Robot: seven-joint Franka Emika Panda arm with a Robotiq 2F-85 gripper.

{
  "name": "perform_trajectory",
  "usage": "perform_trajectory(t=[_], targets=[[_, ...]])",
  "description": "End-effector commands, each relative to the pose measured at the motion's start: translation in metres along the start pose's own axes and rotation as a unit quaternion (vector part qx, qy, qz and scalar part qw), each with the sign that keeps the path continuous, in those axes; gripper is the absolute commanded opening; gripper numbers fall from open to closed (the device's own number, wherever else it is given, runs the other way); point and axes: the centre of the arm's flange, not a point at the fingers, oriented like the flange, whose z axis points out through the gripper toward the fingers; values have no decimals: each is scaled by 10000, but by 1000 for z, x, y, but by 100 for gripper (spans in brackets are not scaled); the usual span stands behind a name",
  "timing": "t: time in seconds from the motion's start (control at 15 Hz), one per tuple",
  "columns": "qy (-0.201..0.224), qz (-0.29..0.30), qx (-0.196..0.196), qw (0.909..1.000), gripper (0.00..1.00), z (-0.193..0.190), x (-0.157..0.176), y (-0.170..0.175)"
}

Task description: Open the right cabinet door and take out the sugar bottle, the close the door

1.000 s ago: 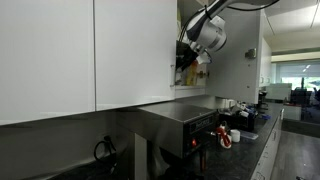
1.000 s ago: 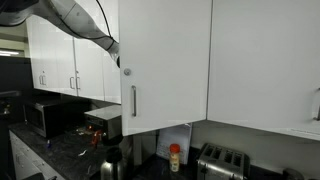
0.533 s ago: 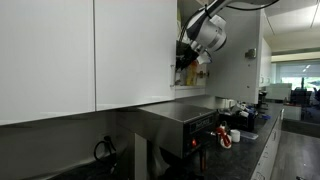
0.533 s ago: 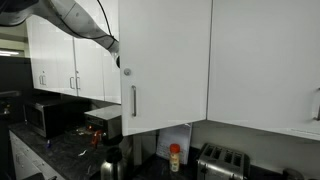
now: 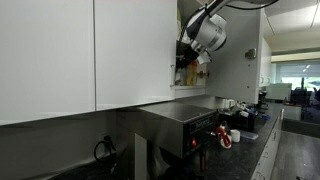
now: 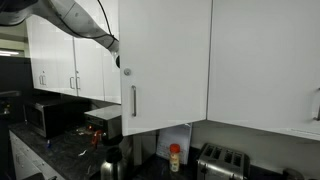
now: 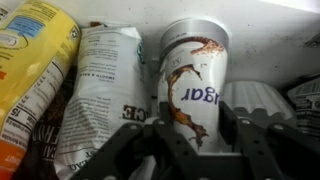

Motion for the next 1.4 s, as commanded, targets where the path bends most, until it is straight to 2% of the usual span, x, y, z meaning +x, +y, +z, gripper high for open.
perform_trajectory(t=[0.0,1.33], targets=[[-2,-128,20,9999,23,-19,-11,-2],[-10,-302,-111,9995,23,-123,-70,-20]])
